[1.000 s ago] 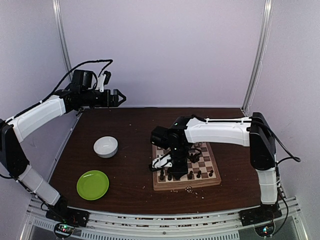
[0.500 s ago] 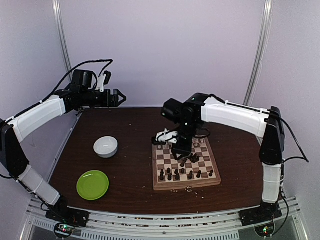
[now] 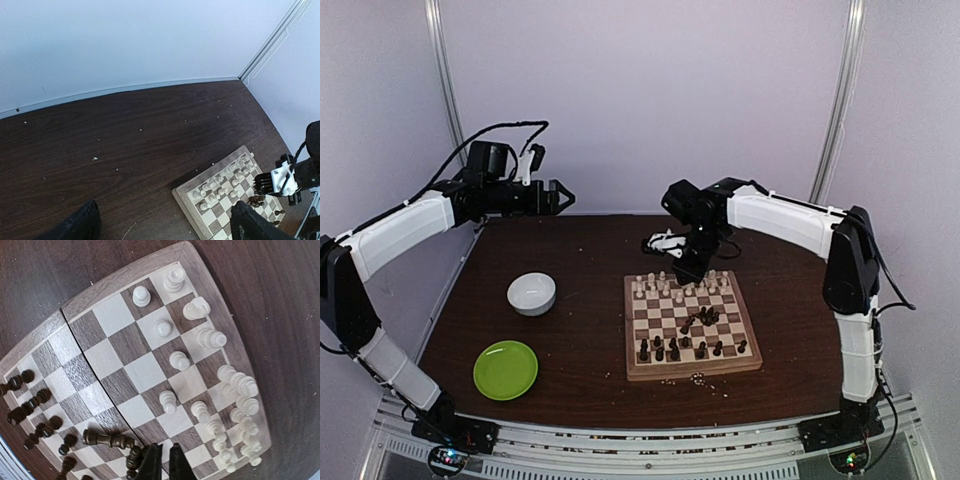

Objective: Set up the chess pieces on the board
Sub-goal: Adjust the pawn on the chessboard.

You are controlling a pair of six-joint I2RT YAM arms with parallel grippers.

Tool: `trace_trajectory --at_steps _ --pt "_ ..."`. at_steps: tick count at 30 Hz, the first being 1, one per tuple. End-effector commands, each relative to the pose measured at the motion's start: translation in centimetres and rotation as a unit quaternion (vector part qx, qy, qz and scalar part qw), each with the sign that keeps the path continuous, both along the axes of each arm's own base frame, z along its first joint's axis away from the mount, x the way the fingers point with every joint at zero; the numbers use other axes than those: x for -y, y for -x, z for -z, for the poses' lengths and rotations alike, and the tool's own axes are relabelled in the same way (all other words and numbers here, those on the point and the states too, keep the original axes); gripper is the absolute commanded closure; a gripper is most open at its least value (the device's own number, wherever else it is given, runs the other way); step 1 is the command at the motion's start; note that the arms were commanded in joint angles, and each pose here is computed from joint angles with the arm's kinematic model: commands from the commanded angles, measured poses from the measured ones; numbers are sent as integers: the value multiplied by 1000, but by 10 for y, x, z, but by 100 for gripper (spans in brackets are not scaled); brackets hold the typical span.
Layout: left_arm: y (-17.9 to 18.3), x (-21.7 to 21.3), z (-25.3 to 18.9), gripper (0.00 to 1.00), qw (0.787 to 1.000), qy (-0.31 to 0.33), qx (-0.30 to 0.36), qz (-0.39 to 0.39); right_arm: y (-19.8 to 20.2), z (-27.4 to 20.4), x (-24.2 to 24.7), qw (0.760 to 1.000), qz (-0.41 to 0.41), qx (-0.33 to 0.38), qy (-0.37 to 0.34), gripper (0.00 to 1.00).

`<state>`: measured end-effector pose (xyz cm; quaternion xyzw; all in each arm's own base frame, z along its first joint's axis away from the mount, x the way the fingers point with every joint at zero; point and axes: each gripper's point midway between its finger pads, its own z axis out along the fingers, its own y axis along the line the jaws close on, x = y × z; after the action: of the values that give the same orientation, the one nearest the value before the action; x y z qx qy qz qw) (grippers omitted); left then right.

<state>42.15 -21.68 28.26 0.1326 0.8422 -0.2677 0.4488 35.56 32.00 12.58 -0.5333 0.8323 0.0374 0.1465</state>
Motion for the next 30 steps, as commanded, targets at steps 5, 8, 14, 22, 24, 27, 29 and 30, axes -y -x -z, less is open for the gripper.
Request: trace_trajectory --at_steps 5,8,14,22,24,27,29,30 --pt "-5 4 -2 8 1000 12 10 6 17 38 -2 999 -14 -46 7 100" --pt "-6 4 -2 8 1000 12 9 6 17 49 -2 999 -14 -51 12 100" --pt "-7 4 1 9 1000 10 6 6 9 61 -3 999 -9 -40 19 100" --pt "-7 5 2 9 1000 11 4 6 2 72 -1 999 0 -32 33 100" --pt "-7 5 1 9 1000 11 5 6 0 72 -1 999 2 -29 34 100" --pt "-8 4 2 9 1000 13 4 7 -3 73 -1 999 5 -22 39 100" --pt "-8 4 1 9 1000 15 3 7 -5 73 0 999 6 -19 42 100" --pt "-8 4 2 9 1000 16 2 8 -6 73 0 999 7 -16 43 100"
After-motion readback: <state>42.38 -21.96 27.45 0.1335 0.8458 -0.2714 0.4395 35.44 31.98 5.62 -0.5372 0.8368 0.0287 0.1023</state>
